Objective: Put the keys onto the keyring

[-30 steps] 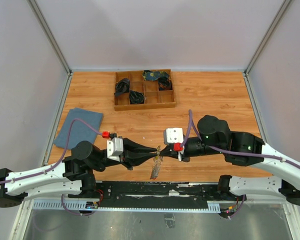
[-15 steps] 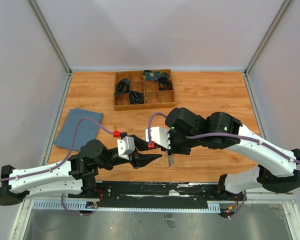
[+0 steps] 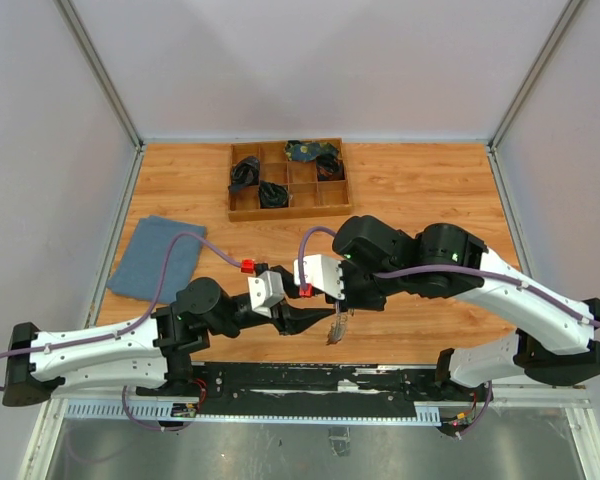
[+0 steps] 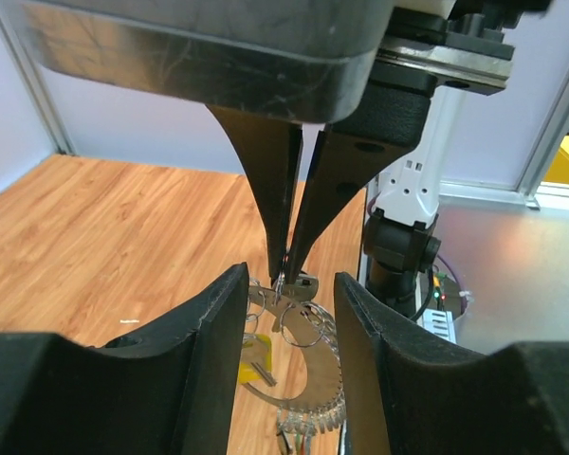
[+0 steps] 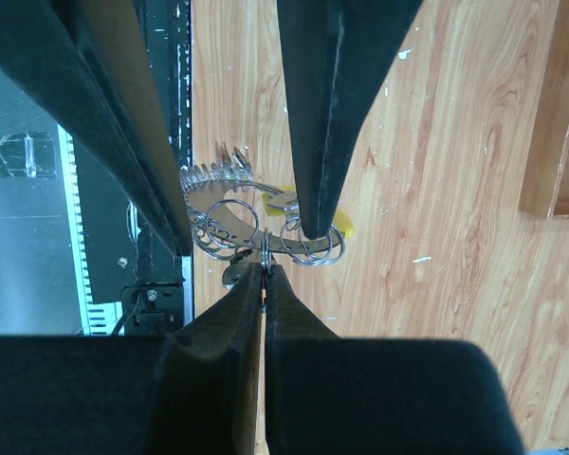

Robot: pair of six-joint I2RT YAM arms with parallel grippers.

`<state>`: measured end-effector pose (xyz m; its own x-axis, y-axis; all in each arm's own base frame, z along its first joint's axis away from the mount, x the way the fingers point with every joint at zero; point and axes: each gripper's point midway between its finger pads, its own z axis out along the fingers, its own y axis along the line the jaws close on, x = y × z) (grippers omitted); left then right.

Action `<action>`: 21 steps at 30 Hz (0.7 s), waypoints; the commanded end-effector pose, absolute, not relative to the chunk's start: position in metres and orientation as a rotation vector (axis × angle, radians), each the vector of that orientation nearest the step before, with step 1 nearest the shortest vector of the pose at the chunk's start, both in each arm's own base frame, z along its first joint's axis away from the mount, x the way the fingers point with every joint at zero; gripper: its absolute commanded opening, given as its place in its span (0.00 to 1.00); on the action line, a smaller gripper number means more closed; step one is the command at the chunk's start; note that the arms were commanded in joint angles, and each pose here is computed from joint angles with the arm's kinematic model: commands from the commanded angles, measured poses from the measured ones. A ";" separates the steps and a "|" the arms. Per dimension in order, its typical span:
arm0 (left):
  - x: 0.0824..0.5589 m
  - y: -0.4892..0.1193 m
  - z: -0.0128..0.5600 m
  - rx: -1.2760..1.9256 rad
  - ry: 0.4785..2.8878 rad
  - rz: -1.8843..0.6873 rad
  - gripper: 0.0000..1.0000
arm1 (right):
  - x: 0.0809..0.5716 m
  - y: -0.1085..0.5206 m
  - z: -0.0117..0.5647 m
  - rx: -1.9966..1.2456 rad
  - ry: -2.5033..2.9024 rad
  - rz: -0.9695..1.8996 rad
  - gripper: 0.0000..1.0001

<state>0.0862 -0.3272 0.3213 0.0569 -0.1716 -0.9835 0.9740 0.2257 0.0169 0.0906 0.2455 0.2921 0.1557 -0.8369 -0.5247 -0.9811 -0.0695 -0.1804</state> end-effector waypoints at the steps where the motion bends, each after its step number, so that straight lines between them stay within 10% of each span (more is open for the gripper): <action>1: 0.086 -0.334 0.332 0.919 1.108 -1.112 0.47 | 0.084 0.251 0.305 -1.926 1.676 0.433 0.00; 21: 0.091 -0.340 0.320 0.923 1.163 -1.099 0.29 | 0.080 0.258 0.312 -1.905 1.630 0.486 0.00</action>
